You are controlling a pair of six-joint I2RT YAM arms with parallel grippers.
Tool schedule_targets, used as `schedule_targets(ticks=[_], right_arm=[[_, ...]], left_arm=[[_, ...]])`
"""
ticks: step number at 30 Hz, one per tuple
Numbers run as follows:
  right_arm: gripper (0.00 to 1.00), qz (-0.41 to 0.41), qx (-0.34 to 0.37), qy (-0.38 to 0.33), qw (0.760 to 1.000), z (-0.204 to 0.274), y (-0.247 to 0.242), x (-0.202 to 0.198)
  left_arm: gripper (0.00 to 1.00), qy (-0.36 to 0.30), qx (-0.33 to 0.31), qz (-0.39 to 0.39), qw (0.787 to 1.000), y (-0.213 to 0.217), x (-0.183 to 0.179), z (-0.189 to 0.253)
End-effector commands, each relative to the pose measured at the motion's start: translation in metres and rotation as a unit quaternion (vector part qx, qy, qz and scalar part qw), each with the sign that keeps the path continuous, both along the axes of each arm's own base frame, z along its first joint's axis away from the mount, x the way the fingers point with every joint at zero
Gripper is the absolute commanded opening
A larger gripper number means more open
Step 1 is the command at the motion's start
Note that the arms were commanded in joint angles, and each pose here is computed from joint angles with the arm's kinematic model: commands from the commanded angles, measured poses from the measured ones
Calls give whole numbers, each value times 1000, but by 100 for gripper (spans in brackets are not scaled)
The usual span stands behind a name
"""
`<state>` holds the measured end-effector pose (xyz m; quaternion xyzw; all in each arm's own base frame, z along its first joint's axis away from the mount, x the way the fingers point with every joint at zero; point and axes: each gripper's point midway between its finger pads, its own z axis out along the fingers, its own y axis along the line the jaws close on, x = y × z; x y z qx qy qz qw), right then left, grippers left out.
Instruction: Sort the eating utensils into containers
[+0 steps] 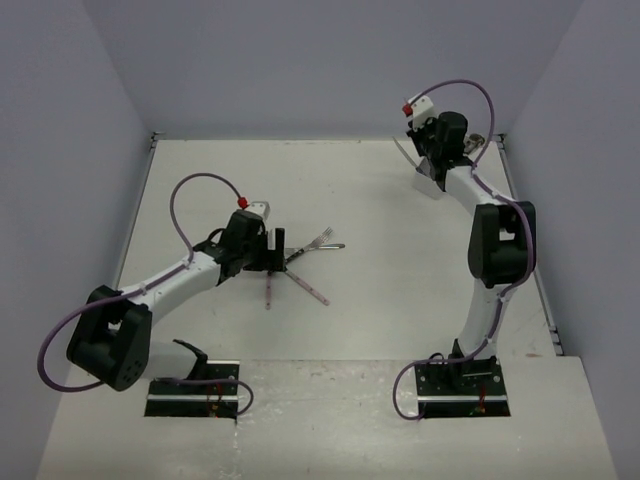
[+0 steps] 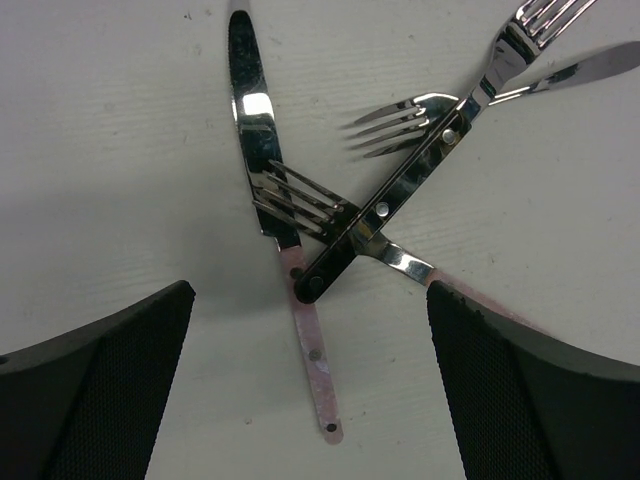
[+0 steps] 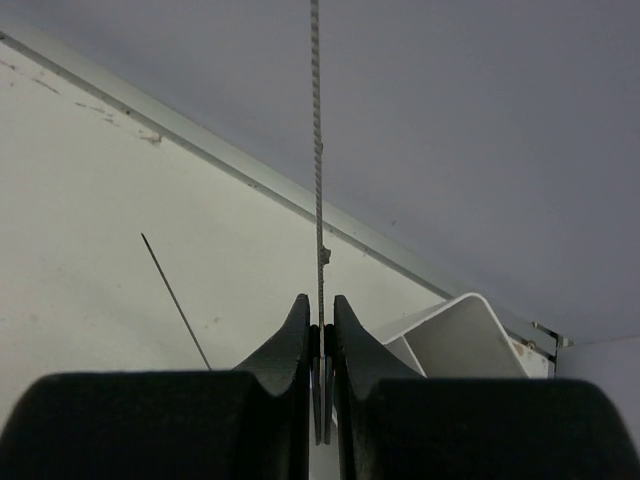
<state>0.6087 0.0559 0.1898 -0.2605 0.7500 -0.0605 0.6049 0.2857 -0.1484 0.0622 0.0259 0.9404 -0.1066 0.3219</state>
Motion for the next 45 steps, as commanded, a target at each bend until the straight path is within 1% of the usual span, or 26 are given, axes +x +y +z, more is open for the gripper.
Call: schedule_targets(ticks=[1,2,3,5,7,9,11,12,13,14,15,17,18,21,22,25,26,30,31,32,35,37,41,42,43,45], right_arm=[[1,-13,-37,-11,999,6,-22,11],[2,-13,-29,-2,999,1,-24,9],[3,-15,-21,3,1000,-2,-27,8],[5,-12,-2,20,1000,-13,-29,0],[9,-10,2,39,999,-28,-29,-11],[11,-9,3,40,999,-28,-29,-13],[19,-6,-2,37,999,-29,-29,-17],[19,-5,-2,39,999,-28,-29,-18],[25,-2,2,37,999,-22,-28,-18],[29,0,5,46,999,-22,-26,-20],[39,9,10,46,999,-17,-22,-22],[44,14,18,56,998,-8,-20,-26],[52,20,23,54,998,3,-16,-30],[67,43,36,45,997,26,-2,-41],[70,47,38,28,998,45,4,-46],[82,45,63,10,997,73,12,-61],[88,46,74,3,996,82,13,-65],[91,68,133,-19,989,113,28,-90],[92,71,137,-18,988,112,29,-95],[92,69,140,-30,987,123,29,-100],[93,57,144,-41,987,132,25,-108],[93,46,142,-48,988,134,20,-110],[94,31,133,-56,989,139,13,-115],[94,26,130,-57,990,138,11,-118],[94,25,127,-61,990,141,10,-119],[94,18,122,-66,990,143,7,-122]], left_arm=[[100,-3,-26,-37,999,-16,2,2],[100,-3,-46,-53,998,-25,1,5],[100,-22,-59,-61,996,-32,9,12],[100,-26,-70,-83,994,-41,11,15],[100,-28,-50,-130,990,-48,18,12],[100,-29,-45,-135,989,-49,20,11],[100,-36,-25,-163,986,-53,29,8],[100,-35,-28,-167,985,-55,28,9],[100,-43,-15,-195,980,-57,30,8],[100,-52,-11,-217,975,-61,31,8],[100,-65,6,-239,969,-59,33,8],[100,-78,18,-249,965,-59,39,11],[100,-83,26,-264,960,-60,41,10],[100,-88,18,-304,949,-72,43,9],[100,-88,17,-313,946,-75,44,8],[94,-73,32,-328,941,-78,50,-4],[87,-63,42,-325,943,-75,51,-8],[70,-37,68,-307,949,-66,54,-24],[66,-35,71,-305,949,-65,53,-26],[57,-33,74,-304,949,-64,52,-28],[45,-29,69,-310,948,-67,47,-26],[42,-29,72,-319,944,-68,42,-27],[40,-3,86,-320,944,-64,28,-39],[40,1,88,-322,943,-64,26,-40],[36,0,94,-324,941,-66,27,-39],[35,6,105,-323,941,-64,27,-43]])
